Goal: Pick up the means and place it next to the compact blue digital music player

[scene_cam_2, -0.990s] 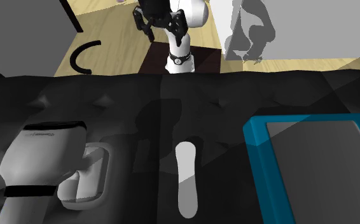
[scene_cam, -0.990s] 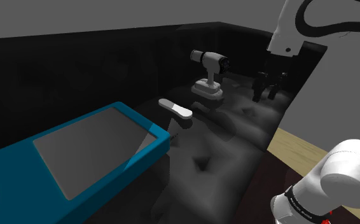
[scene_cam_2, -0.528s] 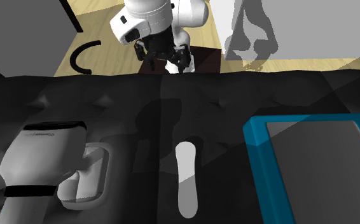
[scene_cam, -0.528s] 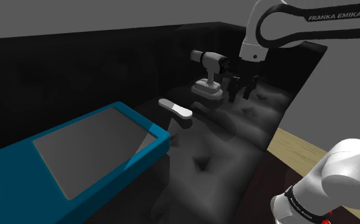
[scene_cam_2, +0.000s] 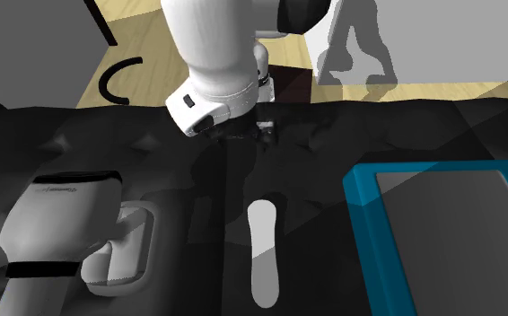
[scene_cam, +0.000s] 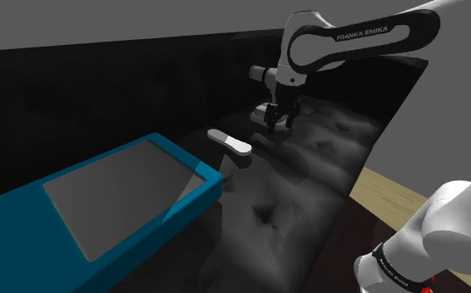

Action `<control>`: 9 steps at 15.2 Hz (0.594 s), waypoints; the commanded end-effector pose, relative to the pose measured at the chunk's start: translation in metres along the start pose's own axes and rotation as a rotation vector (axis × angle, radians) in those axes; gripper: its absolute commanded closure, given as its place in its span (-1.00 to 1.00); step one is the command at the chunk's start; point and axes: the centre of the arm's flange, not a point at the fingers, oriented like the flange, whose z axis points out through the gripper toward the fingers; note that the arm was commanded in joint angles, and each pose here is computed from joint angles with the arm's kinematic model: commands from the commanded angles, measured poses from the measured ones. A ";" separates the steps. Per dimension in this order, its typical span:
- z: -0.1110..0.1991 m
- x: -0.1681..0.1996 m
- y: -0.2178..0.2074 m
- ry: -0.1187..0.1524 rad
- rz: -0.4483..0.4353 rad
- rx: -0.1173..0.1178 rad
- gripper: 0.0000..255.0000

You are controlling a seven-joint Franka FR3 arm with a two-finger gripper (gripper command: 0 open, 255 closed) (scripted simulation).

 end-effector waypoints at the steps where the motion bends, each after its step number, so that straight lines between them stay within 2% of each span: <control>1: 0.010 0.021 -0.009 0.004 -0.022 -0.010 -1.00; 9: 0.045 0.111 -0.053 0.018 -0.109 -0.050 -1.00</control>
